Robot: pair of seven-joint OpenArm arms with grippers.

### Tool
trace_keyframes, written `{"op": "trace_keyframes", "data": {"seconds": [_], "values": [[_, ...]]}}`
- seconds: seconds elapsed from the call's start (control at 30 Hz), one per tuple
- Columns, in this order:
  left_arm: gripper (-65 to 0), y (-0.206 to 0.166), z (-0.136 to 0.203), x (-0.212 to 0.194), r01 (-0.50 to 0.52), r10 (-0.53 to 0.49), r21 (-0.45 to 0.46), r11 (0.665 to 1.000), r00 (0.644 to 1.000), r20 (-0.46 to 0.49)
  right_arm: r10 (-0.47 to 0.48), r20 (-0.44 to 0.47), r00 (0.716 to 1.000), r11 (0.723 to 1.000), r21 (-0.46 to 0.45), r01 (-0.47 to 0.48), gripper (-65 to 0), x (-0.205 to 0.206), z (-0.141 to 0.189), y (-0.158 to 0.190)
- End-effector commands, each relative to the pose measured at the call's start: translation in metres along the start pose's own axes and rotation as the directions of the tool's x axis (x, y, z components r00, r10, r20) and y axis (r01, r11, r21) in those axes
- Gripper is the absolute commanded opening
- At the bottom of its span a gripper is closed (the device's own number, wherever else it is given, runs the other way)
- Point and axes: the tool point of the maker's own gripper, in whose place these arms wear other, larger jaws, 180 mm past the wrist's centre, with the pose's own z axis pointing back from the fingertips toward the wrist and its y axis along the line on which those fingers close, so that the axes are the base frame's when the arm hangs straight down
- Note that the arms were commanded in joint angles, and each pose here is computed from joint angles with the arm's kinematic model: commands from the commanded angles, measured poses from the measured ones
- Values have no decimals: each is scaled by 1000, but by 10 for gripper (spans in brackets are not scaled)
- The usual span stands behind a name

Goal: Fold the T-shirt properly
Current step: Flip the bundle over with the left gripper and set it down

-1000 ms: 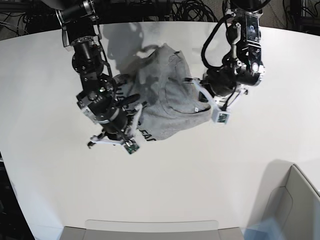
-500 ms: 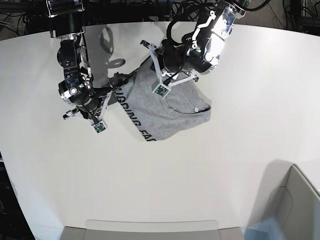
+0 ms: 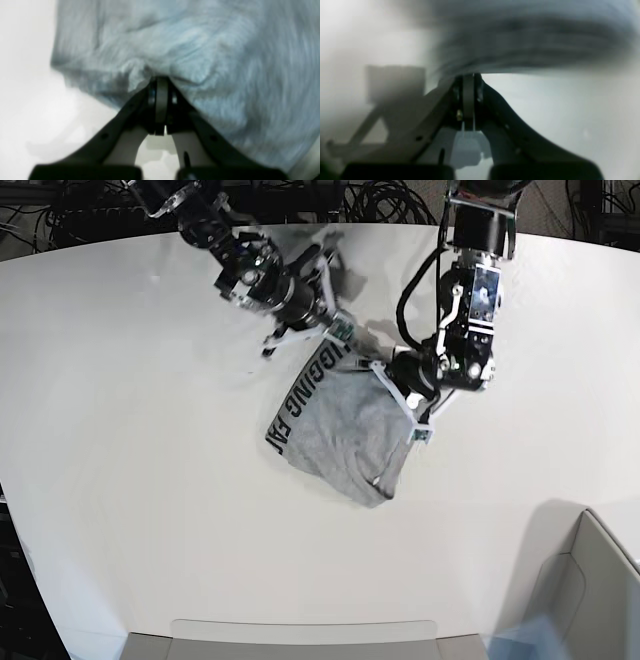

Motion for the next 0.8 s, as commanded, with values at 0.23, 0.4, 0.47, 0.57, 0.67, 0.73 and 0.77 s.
{"op": "trace_keyframes", "data": {"seconds": [0.23, 0.4, 0.47, 0.57, 0.67, 0.73, 0.77], "values": [[-650, -13, 10, 81, -7, 15, -42, 999, 981, 195, 31, 19, 999, 998, -64, -30, -650, -6, 24, -14], [-650, 21, 31, 111, -137, 143, -39, 990, 947, 289, -83, 6, 997, 973, -217, 82, -650, -29, 47, -72], [-650, 25, 33, 111, -174, 182, -54, 983, 942, 282, -150, 16, 989, 942, -302, 147, -650, -39, 60, -107], [-650, 4, 37, 102, -103, 114, -61, 993, 968, 224, -229, 85, 970, 872, -424, 243, -650, -37, 81, -160], [-650, -44, 49, 91, 64, -45, -82, 995, 975, 216, -296, 151, 943, 789, -518, 331, -650, -36, 99, -211], [-650, -80, 60, 75, 177, -146, -112, 978, 960, 241, -328, 168, 930, 751, -550, 364, -650, -40, 105, -238], [-650, -97, 68, 69, 228, -188, -128, 965, 946, 264, -342, 167, 925, 741, -558, 375, -650, -44, 105, -246]]}}
